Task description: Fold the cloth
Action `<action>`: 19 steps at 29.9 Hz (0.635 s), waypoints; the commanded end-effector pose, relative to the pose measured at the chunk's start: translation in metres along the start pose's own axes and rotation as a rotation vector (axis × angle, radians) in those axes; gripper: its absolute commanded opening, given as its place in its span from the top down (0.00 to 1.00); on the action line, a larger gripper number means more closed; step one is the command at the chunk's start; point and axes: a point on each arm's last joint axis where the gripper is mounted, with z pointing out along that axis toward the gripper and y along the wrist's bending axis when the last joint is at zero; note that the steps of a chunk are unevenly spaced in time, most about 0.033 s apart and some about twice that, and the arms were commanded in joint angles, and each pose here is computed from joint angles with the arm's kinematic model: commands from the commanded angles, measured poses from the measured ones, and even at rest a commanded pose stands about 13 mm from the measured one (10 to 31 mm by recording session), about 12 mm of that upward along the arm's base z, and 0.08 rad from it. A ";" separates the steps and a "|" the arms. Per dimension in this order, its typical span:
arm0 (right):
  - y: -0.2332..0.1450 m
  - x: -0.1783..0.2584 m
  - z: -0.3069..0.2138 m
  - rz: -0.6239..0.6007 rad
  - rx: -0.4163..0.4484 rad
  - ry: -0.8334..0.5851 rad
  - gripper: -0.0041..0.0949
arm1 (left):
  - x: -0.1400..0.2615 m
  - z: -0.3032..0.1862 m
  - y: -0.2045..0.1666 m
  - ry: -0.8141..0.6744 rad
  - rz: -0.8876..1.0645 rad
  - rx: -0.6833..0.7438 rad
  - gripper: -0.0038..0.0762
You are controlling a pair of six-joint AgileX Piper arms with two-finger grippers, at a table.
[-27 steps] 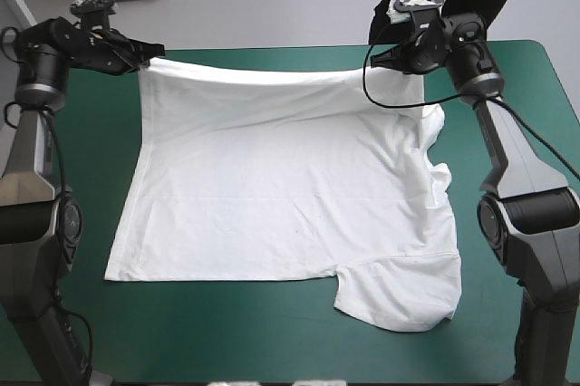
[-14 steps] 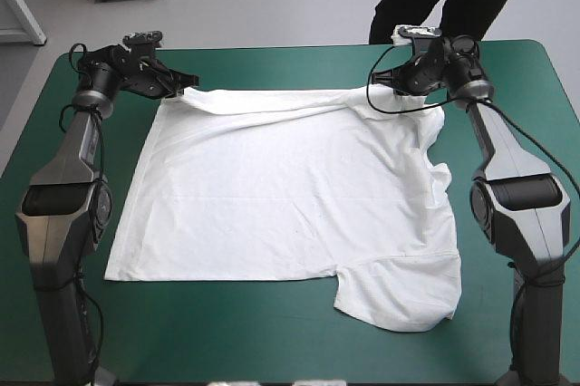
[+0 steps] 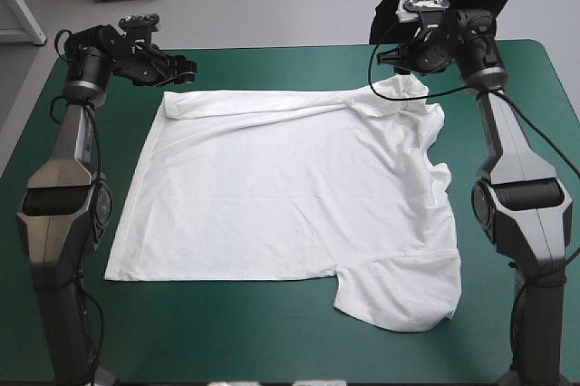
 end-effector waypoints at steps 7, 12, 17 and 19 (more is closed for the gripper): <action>0.008 -0.009 -0.061 0.005 -0.048 -0.033 0.51 | -0.019 -0.093 -0.027 -0.077 0.063 -0.022 0.41; 0.012 -0.012 -0.102 -0.009 -0.035 -0.099 0.51 | -0.020 -0.139 -0.035 -0.143 0.072 -0.041 0.41; 0.017 -0.001 -0.150 -0.003 -0.029 -0.125 0.51 | -0.017 -0.208 -0.057 -0.273 0.110 -0.050 0.41; 0.017 0.010 -0.164 -0.003 -0.018 -0.107 0.51 | -0.013 -0.231 -0.065 -0.316 0.121 -0.053 0.41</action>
